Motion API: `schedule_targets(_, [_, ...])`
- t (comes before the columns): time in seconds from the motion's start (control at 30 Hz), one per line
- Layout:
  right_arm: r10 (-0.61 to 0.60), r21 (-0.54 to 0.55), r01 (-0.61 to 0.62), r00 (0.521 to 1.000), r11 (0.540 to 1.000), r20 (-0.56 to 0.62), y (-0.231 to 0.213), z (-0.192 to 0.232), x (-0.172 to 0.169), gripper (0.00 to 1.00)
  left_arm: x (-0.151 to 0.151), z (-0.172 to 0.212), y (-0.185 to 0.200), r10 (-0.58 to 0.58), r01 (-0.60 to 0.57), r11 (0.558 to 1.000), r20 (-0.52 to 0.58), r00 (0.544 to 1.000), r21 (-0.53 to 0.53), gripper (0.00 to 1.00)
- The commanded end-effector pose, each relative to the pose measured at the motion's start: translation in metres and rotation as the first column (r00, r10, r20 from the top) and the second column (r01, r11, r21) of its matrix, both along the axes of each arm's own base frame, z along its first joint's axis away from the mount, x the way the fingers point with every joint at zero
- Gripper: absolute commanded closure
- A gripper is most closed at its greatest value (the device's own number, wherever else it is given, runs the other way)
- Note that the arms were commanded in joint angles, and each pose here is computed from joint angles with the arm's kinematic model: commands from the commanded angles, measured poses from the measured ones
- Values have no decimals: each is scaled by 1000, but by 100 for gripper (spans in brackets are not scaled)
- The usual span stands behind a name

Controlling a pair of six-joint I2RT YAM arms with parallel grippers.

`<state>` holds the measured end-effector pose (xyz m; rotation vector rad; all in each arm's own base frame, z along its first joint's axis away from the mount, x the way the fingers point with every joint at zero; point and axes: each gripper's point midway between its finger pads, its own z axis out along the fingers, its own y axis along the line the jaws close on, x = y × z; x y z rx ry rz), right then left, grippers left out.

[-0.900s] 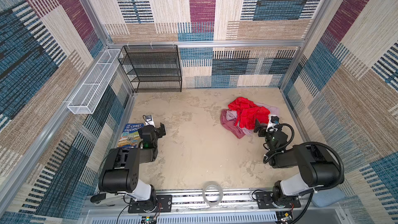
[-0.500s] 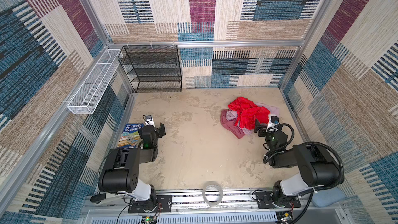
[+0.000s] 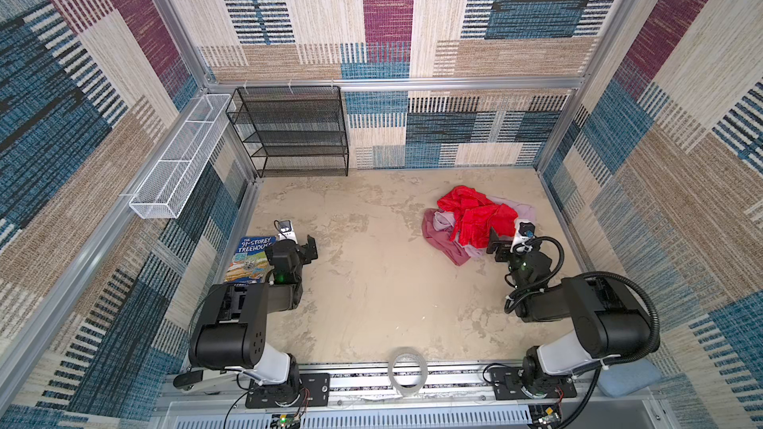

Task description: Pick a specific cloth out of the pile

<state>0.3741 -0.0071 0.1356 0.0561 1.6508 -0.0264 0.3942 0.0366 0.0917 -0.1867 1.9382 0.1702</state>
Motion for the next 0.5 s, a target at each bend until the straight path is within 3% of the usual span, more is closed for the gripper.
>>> schedule_targets(0.0, [6,4,-6,999,1000,35,1,9,1,0,4,4,-5,-32,32,999,14,999,5,1])
schedule_targets(0.2, [7,4,-7,999,1000,35,1,9,1,0,4,4,-5,-34,34,999,10,999,4,2])
schedule_targets(0.3, [3,3,-3,999,1000,42,0,10,-1,0,4,8,-5,-37,36,999,23,999,8,18])
schedule_targets(0.33, [-2,1,2,999,1000,54,0,15,0,4,3,14,-6,-36,36,999,22,999,8,26])
schedule_targets(0.47, [-63,2,63,998,998,-27,-3,29,13,19,-10,38,7,57,-57,998,25,998,-4,38])
